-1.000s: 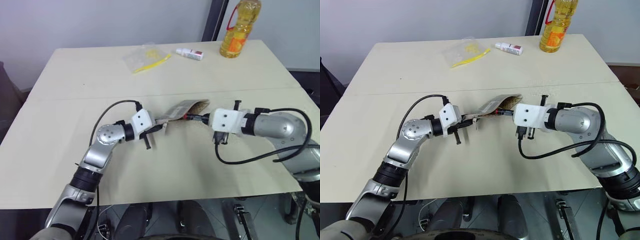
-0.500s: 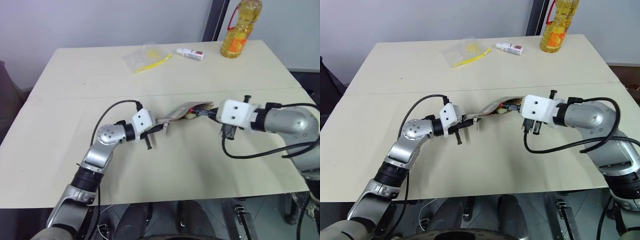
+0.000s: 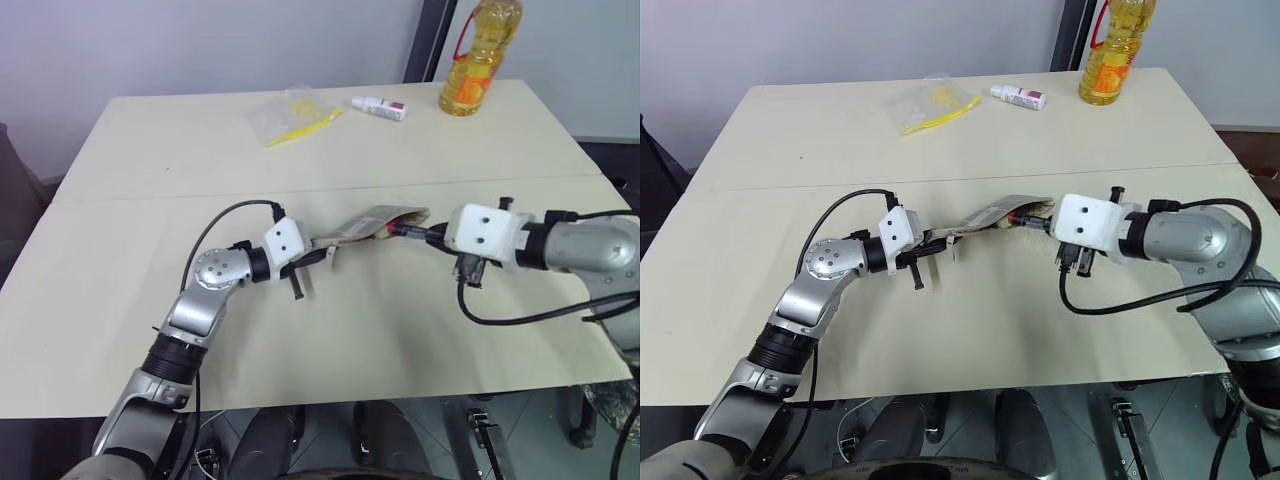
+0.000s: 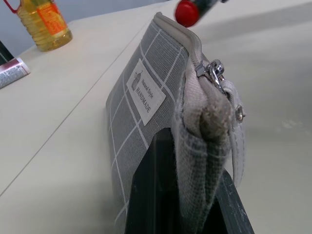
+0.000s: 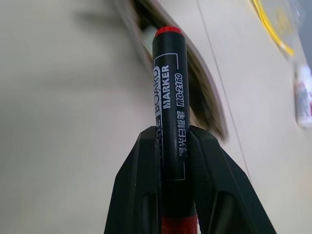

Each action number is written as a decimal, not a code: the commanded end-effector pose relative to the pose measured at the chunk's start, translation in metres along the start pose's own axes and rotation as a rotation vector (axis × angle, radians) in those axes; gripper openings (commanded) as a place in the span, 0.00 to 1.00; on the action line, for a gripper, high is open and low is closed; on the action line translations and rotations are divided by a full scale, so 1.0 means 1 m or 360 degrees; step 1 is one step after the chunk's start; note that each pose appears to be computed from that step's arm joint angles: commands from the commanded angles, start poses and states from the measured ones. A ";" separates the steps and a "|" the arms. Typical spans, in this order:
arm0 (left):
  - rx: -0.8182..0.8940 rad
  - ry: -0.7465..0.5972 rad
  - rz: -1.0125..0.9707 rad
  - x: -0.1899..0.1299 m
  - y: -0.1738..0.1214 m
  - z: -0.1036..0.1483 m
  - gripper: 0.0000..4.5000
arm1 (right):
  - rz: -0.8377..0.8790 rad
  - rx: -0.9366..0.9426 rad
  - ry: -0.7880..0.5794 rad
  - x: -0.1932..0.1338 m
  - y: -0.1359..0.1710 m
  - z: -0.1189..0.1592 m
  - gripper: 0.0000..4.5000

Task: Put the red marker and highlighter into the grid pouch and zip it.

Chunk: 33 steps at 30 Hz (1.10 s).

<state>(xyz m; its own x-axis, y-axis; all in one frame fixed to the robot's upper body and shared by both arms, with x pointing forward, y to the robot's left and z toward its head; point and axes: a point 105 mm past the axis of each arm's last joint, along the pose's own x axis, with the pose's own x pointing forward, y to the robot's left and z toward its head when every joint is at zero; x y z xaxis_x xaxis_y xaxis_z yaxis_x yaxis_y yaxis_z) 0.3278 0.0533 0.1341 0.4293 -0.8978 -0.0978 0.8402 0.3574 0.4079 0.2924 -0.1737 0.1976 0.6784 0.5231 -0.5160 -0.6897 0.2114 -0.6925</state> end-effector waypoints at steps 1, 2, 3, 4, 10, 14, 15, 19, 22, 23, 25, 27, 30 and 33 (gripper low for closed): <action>0.0040 -0.0082 0.0026 -0.002 0.005 0.014 0.00 | -0.0017 -0.0034 -0.0067 0.001 0.002 0.013 0.06; 0.0041 -0.0084 0.0024 -0.002 0.005 0.015 0.00 | -0.0016 -0.0037 -0.0068 0.003 0.002 0.014 0.06; 0.0042 -0.0087 0.0021 -0.002 0.004 0.015 0.00 | -0.0019 -0.0040 -0.0064 0.005 0.003 0.013 0.06; 0.0042 -0.0090 0.0019 -0.001 0.004 0.016 0.00 | -0.0019 -0.0046 -0.0060 0.007 0.003 0.013 0.06; 0.0049 -0.0097 0.0009 0.000 0.002 0.018 0.00 | -0.0032 -0.0056 -0.0046 0.014 0.002 0.012 0.06; 0.0060 -0.0096 -0.0005 0.000 0.000 0.018 0.00 | -0.0039 -0.0066 -0.0035 0.016 0.002 0.011 0.06; 0.0068 -0.0094 -0.0013 0.000 -0.001 0.018 0.00 | -0.0040 -0.0072 -0.0028 0.017 0.002 0.011 0.06; 0.0094 -0.0093 -0.0039 0.001 -0.003 0.019 0.00 | -0.0048 -0.0125 0.0051 0.018 -0.001 0.005 0.06; 0.0106 -0.0099 -0.0060 0.002 -0.006 0.021 0.00 | -0.0061 -0.0226 0.0150 0.018 -0.005 -0.003 0.06; 0.0107 -0.0101 -0.0066 0.002 -0.006 0.022 0.00 | -0.0064 -0.0246 0.0156 0.018 -0.006 -0.003 0.06; 0.0109 -0.0102 -0.0083 0.003 -0.008 0.022 0.00 | -0.0056 -0.0298 0.0145 0.020 -0.007 0.001 0.06; 0.0111 -0.0101 -0.0100 0.005 -0.010 0.023 0.00 | -0.0036 -0.0348 0.0127 0.024 -0.006 0.006 0.06; 0.0114 -0.0101 -0.0118 0.007 -0.013 0.023 0.00 | -0.0009 -0.0411 0.0079 0.031 -0.003 0.016 0.06; 0.0115 -0.0102 -0.0125 0.007 -0.015 0.024 0.00 | 0.0019 -0.0453 0.0027 0.037 0.000 0.026 0.06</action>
<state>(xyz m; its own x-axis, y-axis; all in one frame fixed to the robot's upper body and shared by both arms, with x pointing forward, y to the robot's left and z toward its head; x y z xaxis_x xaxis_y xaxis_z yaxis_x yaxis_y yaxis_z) 0.3191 0.0445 0.1353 0.3788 -0.9183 -0.1151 0.8543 0.2992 0.4250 0.3131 -0.1429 0.1837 0.6819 0.4811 -0.5510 -0.6283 -0.0004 -0.7780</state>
